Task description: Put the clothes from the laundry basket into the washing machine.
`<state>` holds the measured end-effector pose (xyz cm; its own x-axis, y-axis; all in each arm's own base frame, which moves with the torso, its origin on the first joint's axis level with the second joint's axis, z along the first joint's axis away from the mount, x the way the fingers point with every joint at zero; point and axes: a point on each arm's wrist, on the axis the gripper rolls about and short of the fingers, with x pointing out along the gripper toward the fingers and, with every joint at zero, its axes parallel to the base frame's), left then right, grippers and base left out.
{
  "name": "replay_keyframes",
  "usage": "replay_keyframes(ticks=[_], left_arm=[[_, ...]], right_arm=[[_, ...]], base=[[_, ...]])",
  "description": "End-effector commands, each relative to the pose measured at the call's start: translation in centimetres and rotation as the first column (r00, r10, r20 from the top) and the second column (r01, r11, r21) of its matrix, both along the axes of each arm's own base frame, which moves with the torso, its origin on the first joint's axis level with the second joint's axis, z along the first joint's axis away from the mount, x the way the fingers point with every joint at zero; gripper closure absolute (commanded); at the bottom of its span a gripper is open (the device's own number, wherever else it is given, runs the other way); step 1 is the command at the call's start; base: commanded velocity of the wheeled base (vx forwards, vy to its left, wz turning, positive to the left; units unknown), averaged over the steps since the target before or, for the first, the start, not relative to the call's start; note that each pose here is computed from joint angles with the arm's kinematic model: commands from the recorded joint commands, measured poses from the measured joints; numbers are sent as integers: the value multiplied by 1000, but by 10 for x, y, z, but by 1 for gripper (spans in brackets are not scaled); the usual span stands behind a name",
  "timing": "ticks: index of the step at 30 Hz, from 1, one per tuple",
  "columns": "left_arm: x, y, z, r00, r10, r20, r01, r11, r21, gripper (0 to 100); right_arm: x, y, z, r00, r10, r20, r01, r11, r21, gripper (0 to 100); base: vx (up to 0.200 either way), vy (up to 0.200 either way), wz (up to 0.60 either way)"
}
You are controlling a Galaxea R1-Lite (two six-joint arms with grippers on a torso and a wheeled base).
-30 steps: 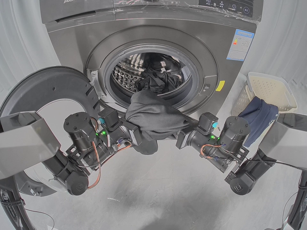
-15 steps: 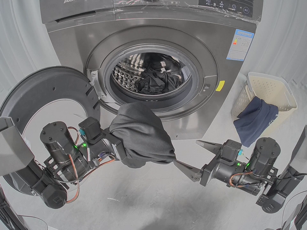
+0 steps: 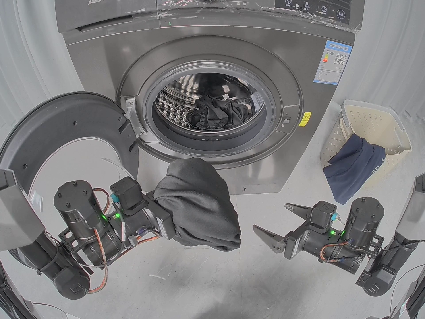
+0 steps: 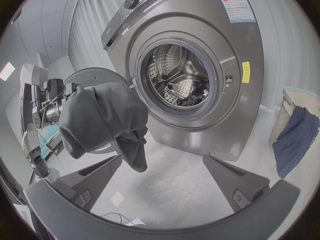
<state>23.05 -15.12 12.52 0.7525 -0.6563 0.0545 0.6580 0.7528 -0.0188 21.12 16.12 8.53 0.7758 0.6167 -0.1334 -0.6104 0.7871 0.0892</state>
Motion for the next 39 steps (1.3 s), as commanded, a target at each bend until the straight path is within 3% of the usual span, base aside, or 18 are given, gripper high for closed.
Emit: replay_keyframes(ticks=[1, 14, 29, 39], left_arm=[[1, -2, -9, 1000, -3, -16, 4, 1000, 30, 100], [0, -6, -10, 1000, -17, -20, 17, 999, 37, 100], [0, -6, -13, 1000, -15, -22, 16, 999, 51, 100], [3, -5, -13, 1000, -7, -19, 8, 999, 45, 100]], right_arm=[[1, 2, -3, 1000, 3, -7, -3, 1000, -5, 0], [0, 4, -4, 1000, 12, -10, -12, 1000, -4, 0], [-1, 4, -4, 1000, 14, -12, -14, 1000, -3, 0], [-1, 4, -4, 1000, 14, -11, -14, 1000, -3, 0]], base=[[200, 0, 0], [200, 0, 0], [0, 0, 0], [0, -180, 0]])
